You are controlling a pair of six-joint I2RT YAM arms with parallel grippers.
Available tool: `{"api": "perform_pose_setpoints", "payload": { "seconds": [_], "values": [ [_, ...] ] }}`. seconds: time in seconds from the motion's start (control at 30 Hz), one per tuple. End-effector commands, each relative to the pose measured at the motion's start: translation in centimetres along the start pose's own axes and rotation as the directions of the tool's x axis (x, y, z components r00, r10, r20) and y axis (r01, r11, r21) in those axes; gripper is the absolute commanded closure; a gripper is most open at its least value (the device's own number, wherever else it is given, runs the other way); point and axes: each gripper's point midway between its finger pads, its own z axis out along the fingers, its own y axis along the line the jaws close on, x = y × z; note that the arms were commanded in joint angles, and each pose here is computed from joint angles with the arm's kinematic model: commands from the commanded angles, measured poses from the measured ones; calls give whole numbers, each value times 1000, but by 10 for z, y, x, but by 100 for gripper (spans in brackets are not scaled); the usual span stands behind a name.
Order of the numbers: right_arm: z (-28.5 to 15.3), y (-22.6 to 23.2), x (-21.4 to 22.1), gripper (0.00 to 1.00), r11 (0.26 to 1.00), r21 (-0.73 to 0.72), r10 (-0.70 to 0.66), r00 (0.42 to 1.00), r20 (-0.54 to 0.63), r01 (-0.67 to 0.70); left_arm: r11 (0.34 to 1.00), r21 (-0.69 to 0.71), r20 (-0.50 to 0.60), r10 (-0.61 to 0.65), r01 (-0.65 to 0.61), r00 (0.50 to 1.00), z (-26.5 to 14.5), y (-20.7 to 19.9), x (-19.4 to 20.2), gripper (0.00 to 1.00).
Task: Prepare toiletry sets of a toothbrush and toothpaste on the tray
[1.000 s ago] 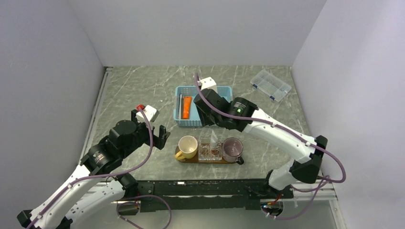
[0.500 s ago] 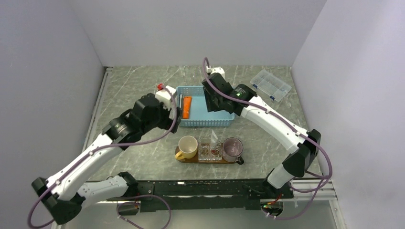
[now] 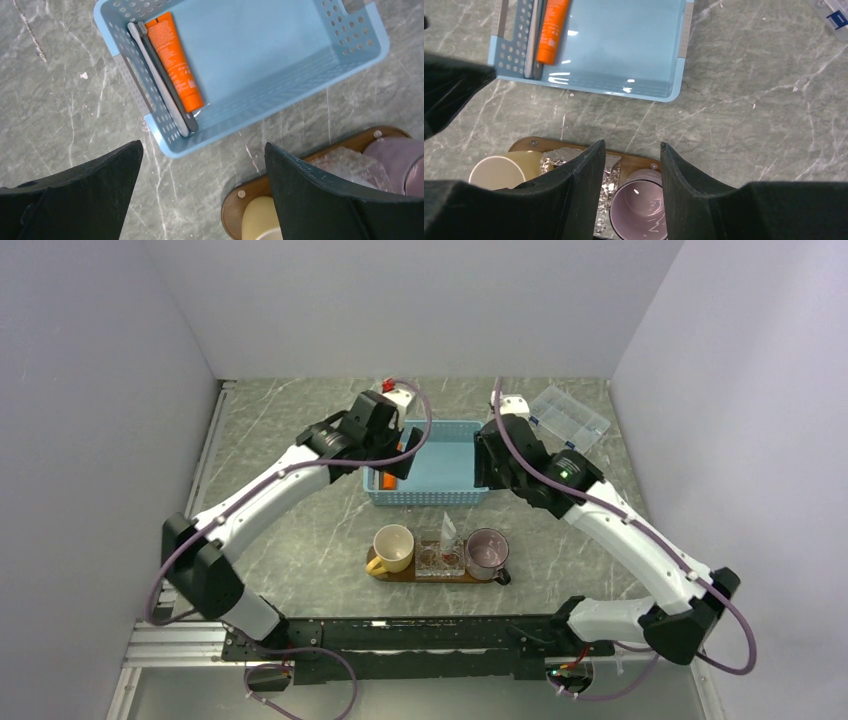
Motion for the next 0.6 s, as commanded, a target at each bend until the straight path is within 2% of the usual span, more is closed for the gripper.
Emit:
{"api": "perform_pose_setpoints", "payload": {
  "seconds": [0.0, 0.2, 0.57],
  "values": [
    [-13, -6, -7, 53, 998, -25, 54, 996, 70, -53, 999, -8, -30, -40, 40, 999, 24, -3, -18, 3],
    [-31, -12, -6, 53, 996, -64, 71, 992, 109, -65, 996, -31, -102, -82, 79, 991, 66, -4, -17, 8],
    [-52, -23, -4, 55, 995, -82, 66, 989, 129, -56, 984, -96, -224, -170, 152, 960, 131, 10, 14, 22]
  ]
}}
